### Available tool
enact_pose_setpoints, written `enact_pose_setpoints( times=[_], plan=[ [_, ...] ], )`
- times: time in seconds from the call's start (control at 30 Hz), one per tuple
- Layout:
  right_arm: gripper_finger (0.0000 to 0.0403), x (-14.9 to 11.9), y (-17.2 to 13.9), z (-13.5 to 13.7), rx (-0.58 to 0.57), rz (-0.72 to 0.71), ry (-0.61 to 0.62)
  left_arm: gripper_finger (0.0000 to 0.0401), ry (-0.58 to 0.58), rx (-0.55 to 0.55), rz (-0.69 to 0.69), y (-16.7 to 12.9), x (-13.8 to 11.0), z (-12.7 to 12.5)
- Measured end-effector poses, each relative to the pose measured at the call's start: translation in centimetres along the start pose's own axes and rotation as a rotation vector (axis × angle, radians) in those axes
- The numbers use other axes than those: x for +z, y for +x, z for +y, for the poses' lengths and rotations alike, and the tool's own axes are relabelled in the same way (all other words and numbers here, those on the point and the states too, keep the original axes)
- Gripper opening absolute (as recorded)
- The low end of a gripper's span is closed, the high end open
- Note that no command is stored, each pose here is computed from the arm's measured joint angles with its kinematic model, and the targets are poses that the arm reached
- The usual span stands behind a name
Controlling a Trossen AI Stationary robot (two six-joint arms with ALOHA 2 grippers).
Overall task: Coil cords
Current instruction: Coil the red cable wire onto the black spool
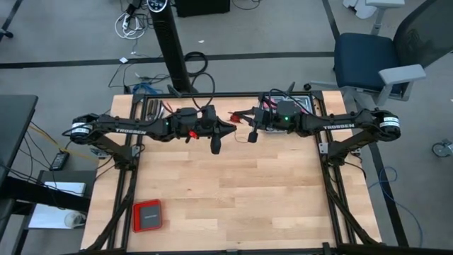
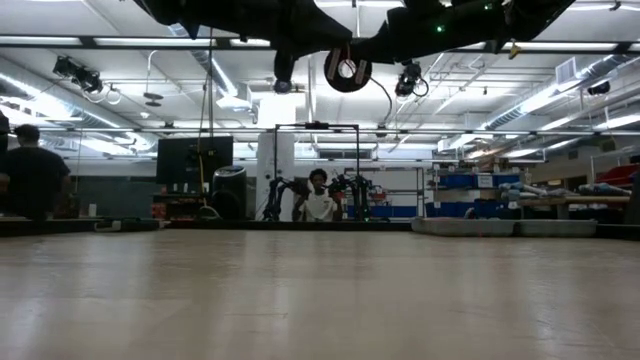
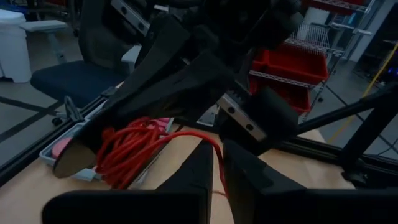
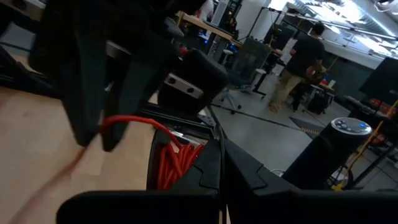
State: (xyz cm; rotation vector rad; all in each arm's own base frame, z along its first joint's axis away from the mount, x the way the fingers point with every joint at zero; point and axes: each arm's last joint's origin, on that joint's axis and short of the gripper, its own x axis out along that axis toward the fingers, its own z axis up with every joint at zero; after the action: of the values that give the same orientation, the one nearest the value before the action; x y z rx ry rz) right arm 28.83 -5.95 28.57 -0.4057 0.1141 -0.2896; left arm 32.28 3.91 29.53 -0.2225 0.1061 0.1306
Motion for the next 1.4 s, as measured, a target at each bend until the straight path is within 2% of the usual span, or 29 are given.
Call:
enact_pose_setpoints(
  times=[0.3, 0.6, 0.8, 1.03, 1.23, 1.4],
  plan=[
    [0.0004, 0.1, 0.0, 0.1, 0.006, -0.007, 0.010, 0.0039, 0.000, 0.006, -0.027, 0.0, 0.2, -0.4],
    [0.0002, 1.0, -0.1, 0.6, 0.030, -0.086, 0.073, 0.0039, 0.001, 0.018, -0.061, 0.0, 0.5, -0.4],
    [0.0001, 1.2, 0.0, 1.2, -0.024, -0.075, 0.064, 0.0039, -0.002, 0.021, -0.093, 1.1, 0.0, -0.3],
    [0.0001, 0.2, 0.8, 2.1, -0.068, -0.028, 0.054, 0.0039, 0.001, 0.054, -0.071, 3.4, -0.2, -0.2],
    [0.0001, 0.3, 0.8, 1.9, -0.080, -0.035, 0.057, 0.0039, 0.012, 0.106, -0.027, 3.6, -0.6, 0.0],
    [0.0002, 1.3, 0.7, 1.6, -0.096, -0.121, 0.082, 0.0039, 0.021, 0.138, 0.060, 3.6, -1.7, 0.3]
  ],
)
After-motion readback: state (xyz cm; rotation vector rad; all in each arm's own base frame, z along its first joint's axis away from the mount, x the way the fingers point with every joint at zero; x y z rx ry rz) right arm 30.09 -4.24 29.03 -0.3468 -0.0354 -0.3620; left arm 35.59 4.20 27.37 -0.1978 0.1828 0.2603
